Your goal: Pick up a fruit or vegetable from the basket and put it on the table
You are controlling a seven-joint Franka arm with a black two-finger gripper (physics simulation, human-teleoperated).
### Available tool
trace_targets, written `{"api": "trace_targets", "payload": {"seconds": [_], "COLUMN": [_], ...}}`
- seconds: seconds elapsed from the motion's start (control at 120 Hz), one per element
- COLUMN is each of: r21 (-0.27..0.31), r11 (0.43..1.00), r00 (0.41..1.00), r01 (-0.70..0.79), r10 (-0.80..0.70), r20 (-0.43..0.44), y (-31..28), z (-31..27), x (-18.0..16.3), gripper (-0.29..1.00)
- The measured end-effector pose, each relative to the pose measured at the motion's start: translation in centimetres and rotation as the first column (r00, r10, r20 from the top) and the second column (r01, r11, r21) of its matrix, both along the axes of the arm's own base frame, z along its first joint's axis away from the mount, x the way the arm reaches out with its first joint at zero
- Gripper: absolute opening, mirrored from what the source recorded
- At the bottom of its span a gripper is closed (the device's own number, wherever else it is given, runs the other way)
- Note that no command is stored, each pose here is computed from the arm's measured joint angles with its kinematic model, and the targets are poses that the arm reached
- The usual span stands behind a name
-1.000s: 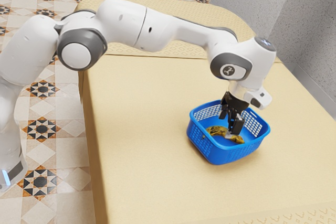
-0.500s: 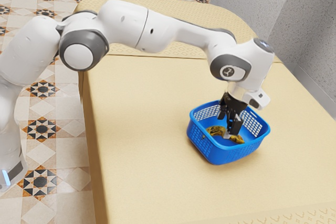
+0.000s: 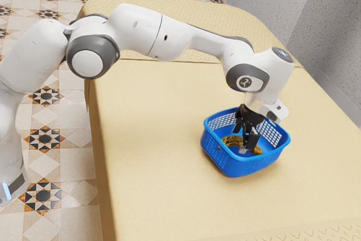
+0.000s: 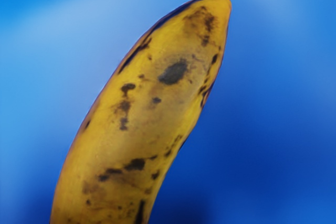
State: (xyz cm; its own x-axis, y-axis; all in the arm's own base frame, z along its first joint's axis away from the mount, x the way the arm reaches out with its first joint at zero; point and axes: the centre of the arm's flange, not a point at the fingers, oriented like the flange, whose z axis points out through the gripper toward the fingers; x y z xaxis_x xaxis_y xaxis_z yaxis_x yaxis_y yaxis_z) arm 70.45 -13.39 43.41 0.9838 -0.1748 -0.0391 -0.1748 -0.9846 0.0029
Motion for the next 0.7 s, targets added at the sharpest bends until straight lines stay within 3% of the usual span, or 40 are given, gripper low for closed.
{"api": "trace_targets", "payload": {"seconds": [0.2,0.45,0.7], "r21": [-0.011,-0.031,-0.037], "r11": [1.000,1.000,0.999], "r00": [1.000,1.000,1.000], "r01": [0.001,-0.007,-0.015], "r10": [-0.001,0.006,0.014], "r20": [-0.013,-0.027,-0.027], "y": [0.0,0.3,0.9], "z": [-0.9,-1.4,-1.3], "x": [0.2,0.1,0.2], "gripper": [0.69,0.27,0.21]}}
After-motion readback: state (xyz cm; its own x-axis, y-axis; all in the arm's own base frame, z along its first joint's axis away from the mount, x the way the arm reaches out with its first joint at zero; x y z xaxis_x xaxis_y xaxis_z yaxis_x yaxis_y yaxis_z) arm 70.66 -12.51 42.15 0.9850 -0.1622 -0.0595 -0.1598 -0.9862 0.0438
